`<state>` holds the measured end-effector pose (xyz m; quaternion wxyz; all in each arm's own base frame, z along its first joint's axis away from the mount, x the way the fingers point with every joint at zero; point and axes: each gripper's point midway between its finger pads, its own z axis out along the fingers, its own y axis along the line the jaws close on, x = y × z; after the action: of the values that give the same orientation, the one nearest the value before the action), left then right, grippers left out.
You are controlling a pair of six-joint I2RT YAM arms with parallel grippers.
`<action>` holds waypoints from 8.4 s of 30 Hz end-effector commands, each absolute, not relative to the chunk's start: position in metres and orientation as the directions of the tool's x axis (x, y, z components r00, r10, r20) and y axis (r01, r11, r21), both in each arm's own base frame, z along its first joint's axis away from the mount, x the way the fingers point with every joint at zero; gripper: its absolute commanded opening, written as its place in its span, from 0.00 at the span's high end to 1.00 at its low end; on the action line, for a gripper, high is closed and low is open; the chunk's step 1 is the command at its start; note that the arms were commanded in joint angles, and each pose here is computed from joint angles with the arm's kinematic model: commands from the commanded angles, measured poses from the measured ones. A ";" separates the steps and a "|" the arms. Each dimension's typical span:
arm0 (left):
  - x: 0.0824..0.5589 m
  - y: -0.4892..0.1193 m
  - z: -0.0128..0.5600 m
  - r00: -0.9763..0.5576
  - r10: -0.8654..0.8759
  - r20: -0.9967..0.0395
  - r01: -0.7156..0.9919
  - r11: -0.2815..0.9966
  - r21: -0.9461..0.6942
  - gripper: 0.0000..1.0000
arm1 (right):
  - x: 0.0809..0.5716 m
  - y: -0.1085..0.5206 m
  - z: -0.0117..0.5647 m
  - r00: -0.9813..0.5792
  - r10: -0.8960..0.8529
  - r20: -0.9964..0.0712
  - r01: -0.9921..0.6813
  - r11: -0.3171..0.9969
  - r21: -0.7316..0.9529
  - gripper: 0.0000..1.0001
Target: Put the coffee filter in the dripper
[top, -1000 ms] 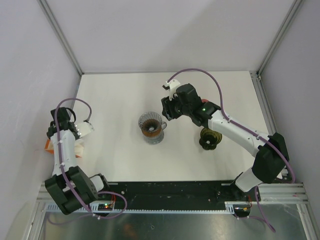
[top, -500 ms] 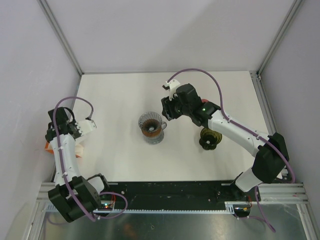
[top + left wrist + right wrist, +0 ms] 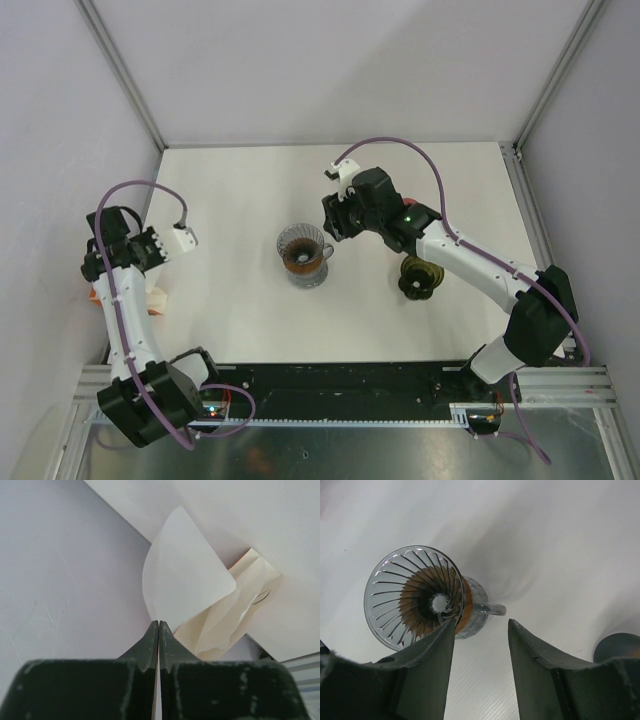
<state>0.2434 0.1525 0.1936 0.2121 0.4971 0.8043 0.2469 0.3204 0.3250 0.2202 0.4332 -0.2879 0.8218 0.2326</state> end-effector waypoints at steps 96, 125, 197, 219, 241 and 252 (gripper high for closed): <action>0.352 -0.031 0.165 -0.580 0.412 -0.703 0.524 0.849 0.065 1.00 | 0.323 0.329 0.260 -0.382 -0.196 -0.903 -0.692 0.708 0.138 0.48; 0.203 -0.191 0.367 0.009 0.428 -0.904 0.948 0.284 0.143 1.00 | 0.261 0.329 0.387 0.039 -0.057 -0.998 -0.946 0.321 -0.055 0.35; 0.293 -0.159 0.386 -0.176 0.346 -0.922 0.609 0.774 0.174 0.06 | 0.310 0.310 0.303 -0.535 0.027 -0.844 -0.499 0.796 0.342 1.00; 0.301 -0.241 0.348 -0.171 0.407 -0.897 0.615 0.756 0.225 0.00 | 0.330 0.329 0.317 -0.500 0.438 -0.747 -0.241 0.758 0.606 1.00; 0.338 -0.228 0.314 -0.208 0.498 -0.842 0.475 0.804 0.358 0.67 | 0.323 0.341 0.309 -0.547 0.419 -0.725 -0.276 0.728 0.628 1.00; 0.339 -0.203 0.315 -0.186 0.575 -0.797 0.409 0.782 0.470 0.99 | 0.329 0.324 0.292 -0.556 0.399 -0.729 -0.248 0.757 0.604 1.00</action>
<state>0.3393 -0.2133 0.2985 0.5283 0.3252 0.7827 0.0509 0.3280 0.3281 0.2810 0.4585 0.0424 0.8226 0.3337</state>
